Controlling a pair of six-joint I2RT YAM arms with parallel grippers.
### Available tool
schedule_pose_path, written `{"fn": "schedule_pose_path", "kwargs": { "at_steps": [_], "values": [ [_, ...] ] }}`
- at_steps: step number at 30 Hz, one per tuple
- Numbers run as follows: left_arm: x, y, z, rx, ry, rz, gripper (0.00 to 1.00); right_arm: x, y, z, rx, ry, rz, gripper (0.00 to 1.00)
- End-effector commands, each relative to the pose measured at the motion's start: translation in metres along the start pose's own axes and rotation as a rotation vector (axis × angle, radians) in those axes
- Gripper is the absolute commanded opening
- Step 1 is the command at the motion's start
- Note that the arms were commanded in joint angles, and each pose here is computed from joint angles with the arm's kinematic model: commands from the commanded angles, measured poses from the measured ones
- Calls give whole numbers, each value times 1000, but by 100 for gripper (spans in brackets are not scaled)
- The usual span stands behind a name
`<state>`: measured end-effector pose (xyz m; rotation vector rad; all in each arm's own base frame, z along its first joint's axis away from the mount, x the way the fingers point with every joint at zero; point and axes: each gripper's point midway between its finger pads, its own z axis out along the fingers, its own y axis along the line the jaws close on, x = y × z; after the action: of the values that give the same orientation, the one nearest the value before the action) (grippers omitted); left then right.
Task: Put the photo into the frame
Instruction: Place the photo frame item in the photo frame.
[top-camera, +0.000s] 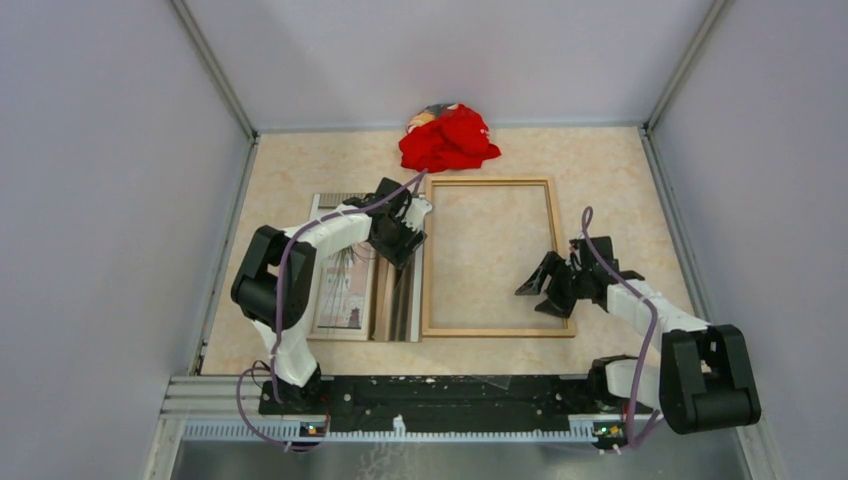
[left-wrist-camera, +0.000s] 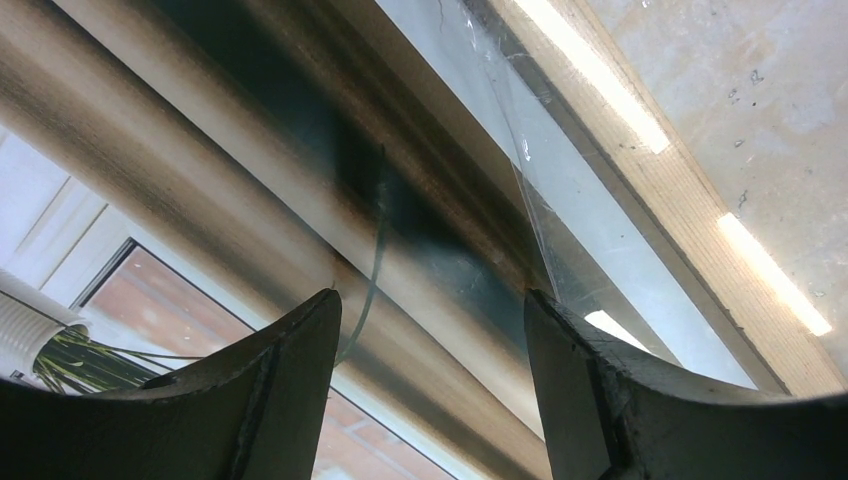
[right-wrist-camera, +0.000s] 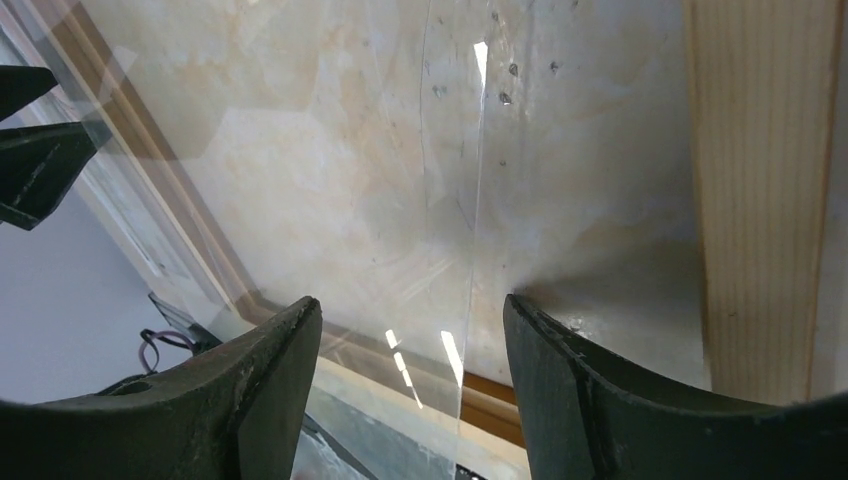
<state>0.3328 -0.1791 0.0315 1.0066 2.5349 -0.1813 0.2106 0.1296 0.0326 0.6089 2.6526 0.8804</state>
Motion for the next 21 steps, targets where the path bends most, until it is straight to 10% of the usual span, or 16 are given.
{"fn": "schedule_pose_path", "kwargs": {
  "at_steps": [1,21],
  "values": [
    [-3,-3,-2,-3,-17,-1,74,8,-7,5,32,-10,52,66],
    [-2,-18,4,23,-2,10,74,-9,55,0,-290,-111,31,47]
  ]
}}
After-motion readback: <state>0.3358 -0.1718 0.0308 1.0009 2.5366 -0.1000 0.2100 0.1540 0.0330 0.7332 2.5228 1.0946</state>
